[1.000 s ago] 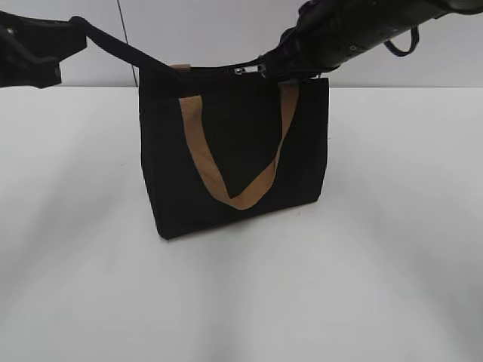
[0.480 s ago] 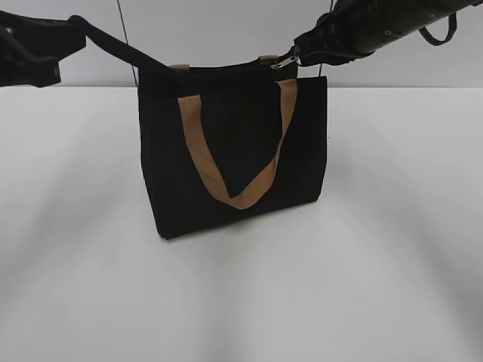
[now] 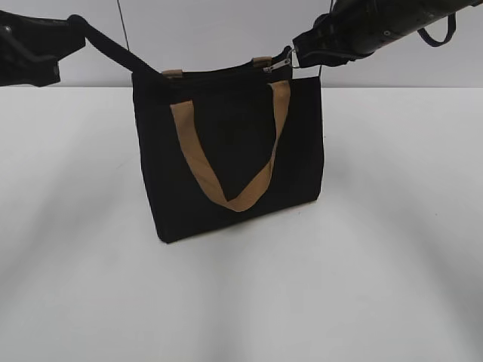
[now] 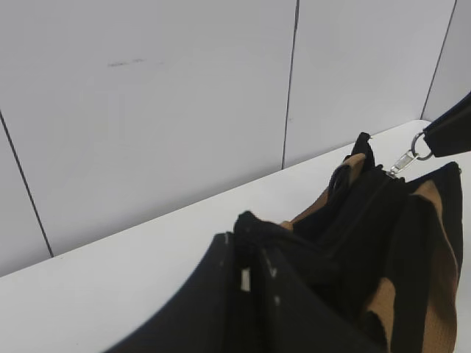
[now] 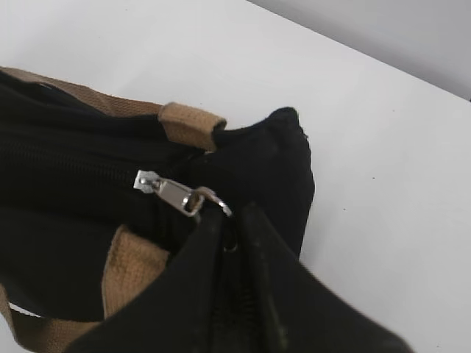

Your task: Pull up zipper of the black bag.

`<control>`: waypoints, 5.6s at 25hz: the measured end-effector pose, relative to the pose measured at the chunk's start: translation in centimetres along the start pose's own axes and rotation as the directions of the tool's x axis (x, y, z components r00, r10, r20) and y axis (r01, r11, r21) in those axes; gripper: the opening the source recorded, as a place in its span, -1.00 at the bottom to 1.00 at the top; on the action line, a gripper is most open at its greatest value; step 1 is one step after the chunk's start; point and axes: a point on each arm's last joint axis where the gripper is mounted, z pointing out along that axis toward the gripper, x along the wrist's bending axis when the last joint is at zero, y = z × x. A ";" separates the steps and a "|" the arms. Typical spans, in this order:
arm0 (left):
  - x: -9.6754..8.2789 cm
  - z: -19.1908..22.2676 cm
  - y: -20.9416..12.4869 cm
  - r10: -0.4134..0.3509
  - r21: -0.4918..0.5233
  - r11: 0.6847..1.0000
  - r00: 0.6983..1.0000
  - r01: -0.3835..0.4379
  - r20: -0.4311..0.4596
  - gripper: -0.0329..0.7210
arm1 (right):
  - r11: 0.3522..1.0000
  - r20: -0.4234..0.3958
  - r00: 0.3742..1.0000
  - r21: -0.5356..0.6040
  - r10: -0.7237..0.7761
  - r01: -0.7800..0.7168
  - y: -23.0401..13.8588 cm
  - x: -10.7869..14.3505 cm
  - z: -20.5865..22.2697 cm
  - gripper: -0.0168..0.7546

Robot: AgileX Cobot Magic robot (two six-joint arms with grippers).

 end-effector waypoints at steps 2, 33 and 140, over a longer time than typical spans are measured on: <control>0.0 0.0 0.0 -0.001 0.000 1.000 1.000 0.001 -0.001 -0.75 | 1.000 0.000 1.000 0.000 0.000 0.000 0.0 0.0 0.0 -0.64; 2.3 -2.1 -4.6 -0.253 0.370 0.771 0.782 0.518 -0.569 0.09 | 0.984 -0.073 0.996 0.164 -0.060 0.072 -0.7 0.9 -3.8 -0.11; -7.7 -27.0 -4.0 -0.179 0.150 0.935 0.792 0.322 -0.583 0.00 | 0.972 0.387 0.902 -0.205 0.192 -0.118 -26.7 8.9 -28.6 -0.12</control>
